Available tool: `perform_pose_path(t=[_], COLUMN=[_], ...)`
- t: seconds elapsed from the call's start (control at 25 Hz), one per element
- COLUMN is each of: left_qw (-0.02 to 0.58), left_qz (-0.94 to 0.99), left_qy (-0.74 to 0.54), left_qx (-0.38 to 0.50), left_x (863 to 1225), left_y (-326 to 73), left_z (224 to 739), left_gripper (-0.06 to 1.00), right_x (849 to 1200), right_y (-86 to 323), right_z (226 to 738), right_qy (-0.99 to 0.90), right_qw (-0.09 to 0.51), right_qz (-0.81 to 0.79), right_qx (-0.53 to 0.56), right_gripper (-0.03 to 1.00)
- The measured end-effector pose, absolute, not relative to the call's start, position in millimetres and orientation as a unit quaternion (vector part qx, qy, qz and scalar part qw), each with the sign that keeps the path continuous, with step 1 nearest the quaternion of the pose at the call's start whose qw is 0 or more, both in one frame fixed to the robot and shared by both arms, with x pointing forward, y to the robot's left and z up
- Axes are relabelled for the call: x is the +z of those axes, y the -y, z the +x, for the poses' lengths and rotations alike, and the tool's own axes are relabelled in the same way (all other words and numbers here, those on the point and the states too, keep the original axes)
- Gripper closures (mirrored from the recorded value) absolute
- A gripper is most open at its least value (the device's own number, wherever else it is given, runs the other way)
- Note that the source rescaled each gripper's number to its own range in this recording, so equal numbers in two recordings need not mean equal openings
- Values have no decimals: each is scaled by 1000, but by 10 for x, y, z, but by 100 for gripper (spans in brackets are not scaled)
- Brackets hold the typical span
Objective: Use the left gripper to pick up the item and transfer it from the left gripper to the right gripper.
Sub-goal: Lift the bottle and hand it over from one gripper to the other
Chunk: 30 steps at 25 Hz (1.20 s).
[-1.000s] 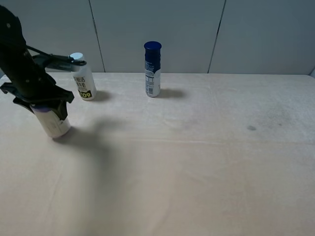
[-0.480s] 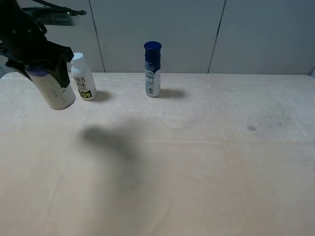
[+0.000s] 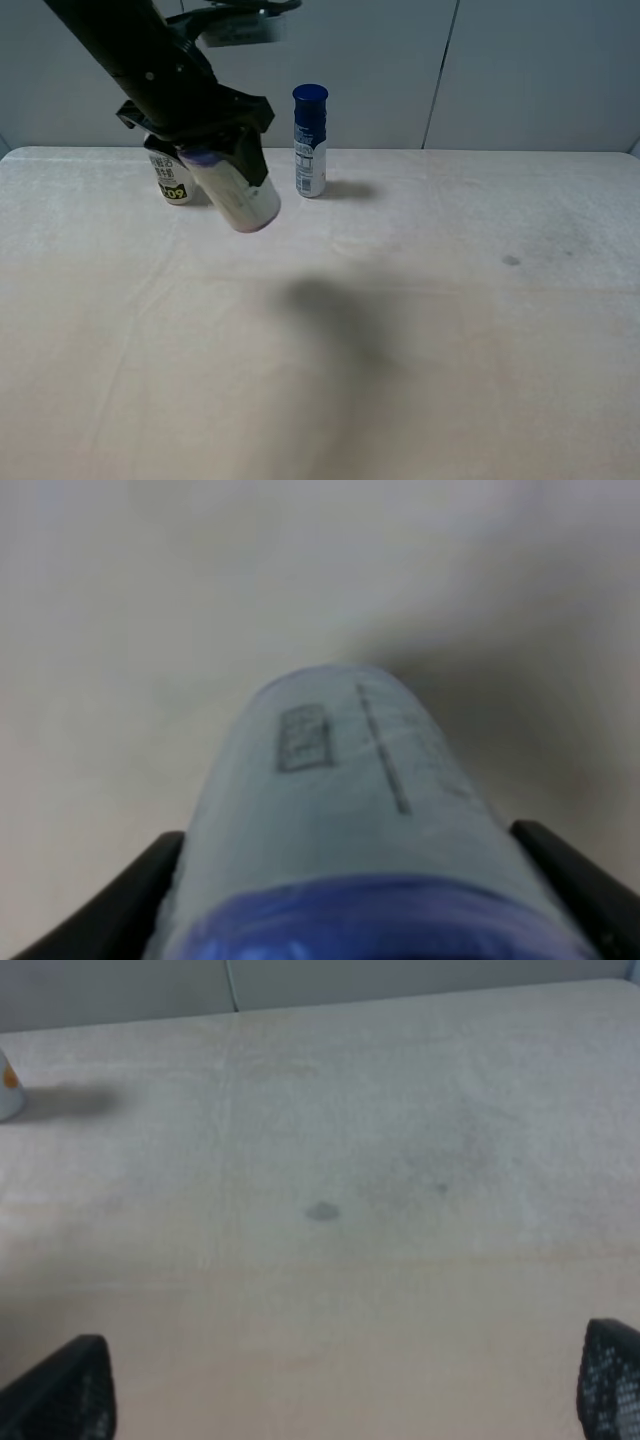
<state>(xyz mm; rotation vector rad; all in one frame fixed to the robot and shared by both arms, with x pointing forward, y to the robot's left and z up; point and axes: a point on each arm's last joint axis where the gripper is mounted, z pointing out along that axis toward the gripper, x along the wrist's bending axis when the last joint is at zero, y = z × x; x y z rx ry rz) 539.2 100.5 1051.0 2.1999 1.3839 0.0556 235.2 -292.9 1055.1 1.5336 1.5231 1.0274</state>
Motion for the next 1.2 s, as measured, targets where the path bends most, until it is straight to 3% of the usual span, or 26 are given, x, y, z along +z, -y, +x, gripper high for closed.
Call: perform_pose_path(t=[0.44,0.68,1.0,1.2], left_qw=[341,378,388,388], left_qz=[803,787,784,784], left_qy=[-471,-437,-423,-423], left_qx=[-130,-217,-236,-237], left_x=[10148,10005,10017,10017], left_y=[-502,-329,-303,-303], left_z=[5385,5371,5348,5347], left_gripper=[94,94,94,94], right_x=[10552,10685,11142,11181], right_y=[2924,2818,2694,2503], right_z=[2352,2454,3059,3409], right_qy=[-592,-604,-729,-794], right_qw=[363,301,258,227], right_qz=[596,597,495,399], right_qx=[402,433,396,398], right_gripper=[-3,-3,-3,-3])
